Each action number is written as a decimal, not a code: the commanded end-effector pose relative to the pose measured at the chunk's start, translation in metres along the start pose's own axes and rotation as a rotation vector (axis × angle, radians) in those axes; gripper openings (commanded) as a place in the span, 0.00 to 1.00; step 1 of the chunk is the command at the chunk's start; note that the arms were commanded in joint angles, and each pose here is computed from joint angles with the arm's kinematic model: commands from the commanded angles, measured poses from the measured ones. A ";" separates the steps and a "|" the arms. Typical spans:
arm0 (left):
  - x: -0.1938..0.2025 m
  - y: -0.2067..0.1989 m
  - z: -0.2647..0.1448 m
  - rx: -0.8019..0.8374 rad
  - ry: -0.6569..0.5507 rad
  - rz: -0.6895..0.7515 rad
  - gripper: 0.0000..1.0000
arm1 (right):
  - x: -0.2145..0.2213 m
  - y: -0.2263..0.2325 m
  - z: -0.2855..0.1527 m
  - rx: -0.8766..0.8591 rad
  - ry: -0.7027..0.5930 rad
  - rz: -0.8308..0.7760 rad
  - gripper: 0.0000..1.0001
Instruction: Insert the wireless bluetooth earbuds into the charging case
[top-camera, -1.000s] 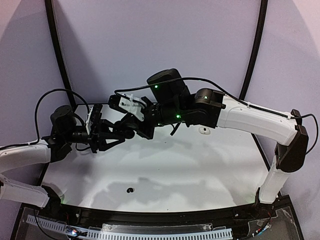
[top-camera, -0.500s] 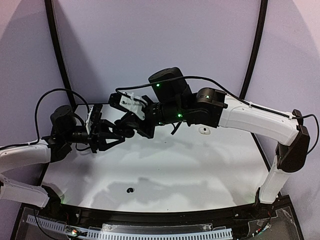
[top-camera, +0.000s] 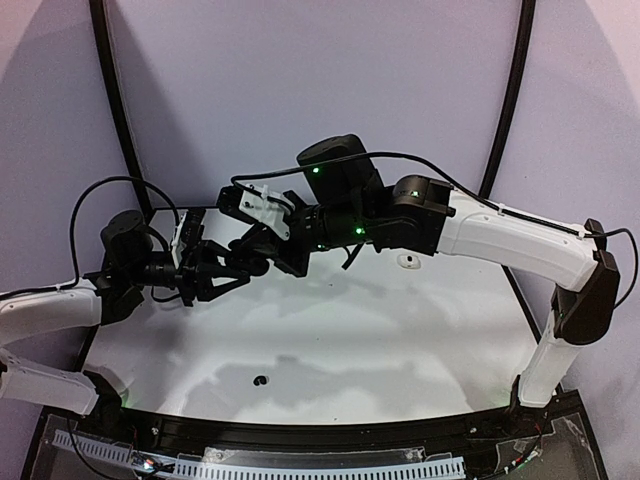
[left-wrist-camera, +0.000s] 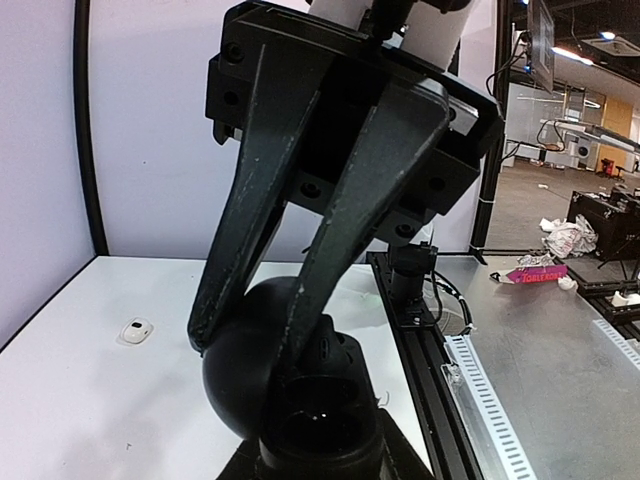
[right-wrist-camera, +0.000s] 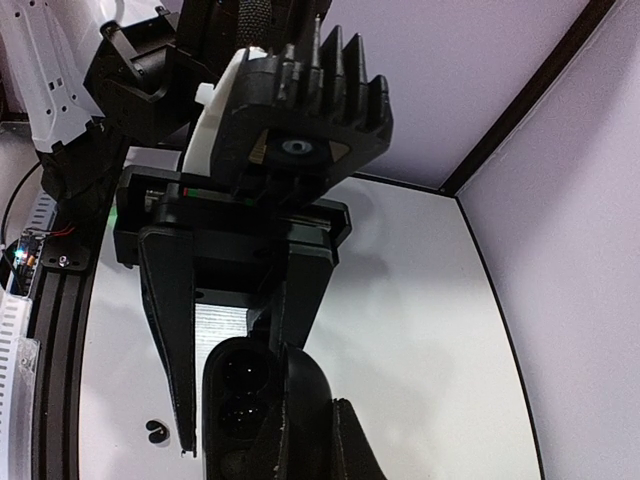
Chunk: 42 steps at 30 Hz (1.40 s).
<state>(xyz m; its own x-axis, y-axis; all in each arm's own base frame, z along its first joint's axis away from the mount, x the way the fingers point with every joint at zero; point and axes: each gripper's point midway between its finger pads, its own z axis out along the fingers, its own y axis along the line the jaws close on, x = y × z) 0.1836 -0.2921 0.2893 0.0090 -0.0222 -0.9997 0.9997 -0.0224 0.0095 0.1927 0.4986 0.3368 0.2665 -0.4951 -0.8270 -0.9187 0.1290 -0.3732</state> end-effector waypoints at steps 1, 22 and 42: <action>-0.012 -0.002 0.002 0.019 -0.020 0.026 0.31 | -0.022 -0.001 -0.014 0.007 -0.073 -0.008 0.00; -0.011 -0.001 0.002 0.014 -0.020 0.021 0.17 | -0.025 0.008 -0.013 -0.023 -0.084 -0.015 0.00; -0.008 -0.032 -0.004 0.154 -0.053 0.213 0.01 | 0.002 0.006 -0.014 -0.172 -0.111 0.223 0.29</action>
<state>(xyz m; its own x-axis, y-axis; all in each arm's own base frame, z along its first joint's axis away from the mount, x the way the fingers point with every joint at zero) 0.1694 -0.2914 0.2918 0.1293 -0.0522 -0.9902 0.9868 -0.0918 0.1337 0.1839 0.4917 0.3364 0.1442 -0.4024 -0.9041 -0.9779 0.0820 -0.1924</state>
